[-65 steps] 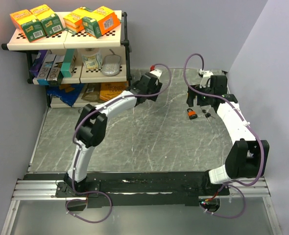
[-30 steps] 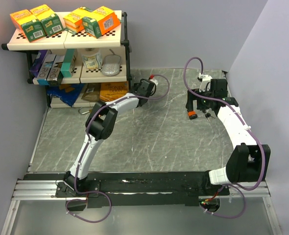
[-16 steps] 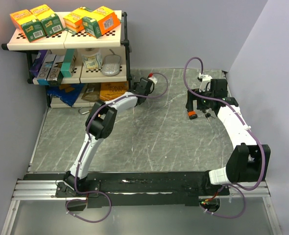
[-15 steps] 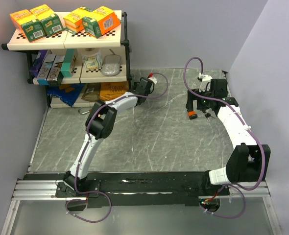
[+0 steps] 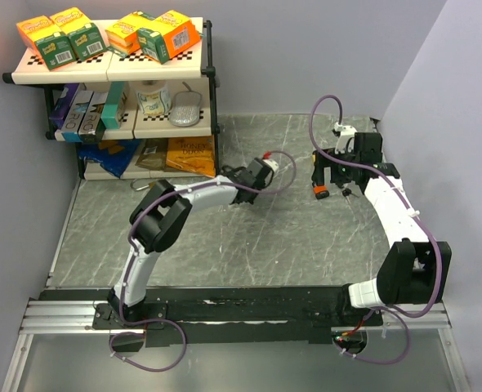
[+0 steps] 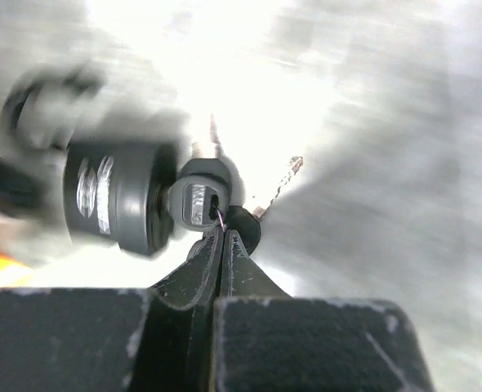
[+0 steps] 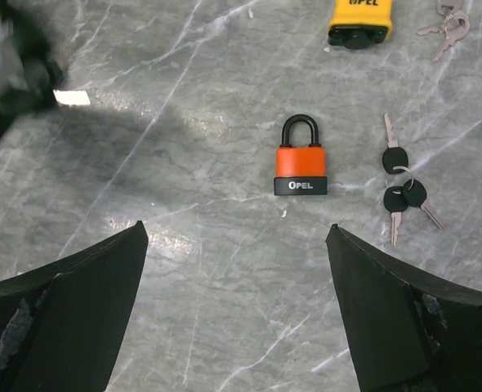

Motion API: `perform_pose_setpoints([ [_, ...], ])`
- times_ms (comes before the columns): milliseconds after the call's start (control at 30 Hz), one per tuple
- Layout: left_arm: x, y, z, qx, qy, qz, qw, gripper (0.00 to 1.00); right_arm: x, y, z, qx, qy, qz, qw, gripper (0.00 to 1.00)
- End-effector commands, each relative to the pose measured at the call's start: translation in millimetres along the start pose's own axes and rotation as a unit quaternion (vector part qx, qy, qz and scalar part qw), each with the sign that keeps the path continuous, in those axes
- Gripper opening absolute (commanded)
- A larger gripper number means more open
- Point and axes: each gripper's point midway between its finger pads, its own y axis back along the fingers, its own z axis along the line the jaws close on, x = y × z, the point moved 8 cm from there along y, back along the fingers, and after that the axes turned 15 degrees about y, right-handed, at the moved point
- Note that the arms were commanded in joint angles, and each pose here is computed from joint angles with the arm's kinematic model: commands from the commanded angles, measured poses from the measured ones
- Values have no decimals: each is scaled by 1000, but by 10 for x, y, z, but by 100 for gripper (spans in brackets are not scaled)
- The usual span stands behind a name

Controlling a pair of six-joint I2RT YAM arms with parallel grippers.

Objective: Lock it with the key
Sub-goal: Move the lock to the center of the board.

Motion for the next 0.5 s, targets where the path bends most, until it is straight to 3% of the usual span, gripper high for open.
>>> perform_pose_setpoints([
  [0,157,328,-319,81,28,63,994,1,-50,125,18,4,0,-30,1000,100],
  [67,98,425,-468,126,40,78,988,3,-50,134,22,2,2,-31,1000,100],
  [100,86,480,-497,139,45,89,985,32,-50,140,28,2,3,-31,999,100],
  [167,-80,629,-551,175,58,82,979,68,-47,149,27,1,6,-31,1000,100],
  [200,-150,703,-559,186,56,76,978,94,-55,158,28,0,7,-31,999,100],
  [233,-253,767,-517,193,45,63,978,99,-60,161,36,-2,9,-33,999,100],
  [333,-507,1018,-312,242,5,24,970,96,-49,169,51,-9,11,-34,999,100],
  [367,-573,1150,-254,288,-21,14,957,96,-50,180,63,-16,12,-36,999,100],
  [467,-582,1191,132,317,-85,22,944,96,-48,203,108,-38,19,-44,998,100],
])
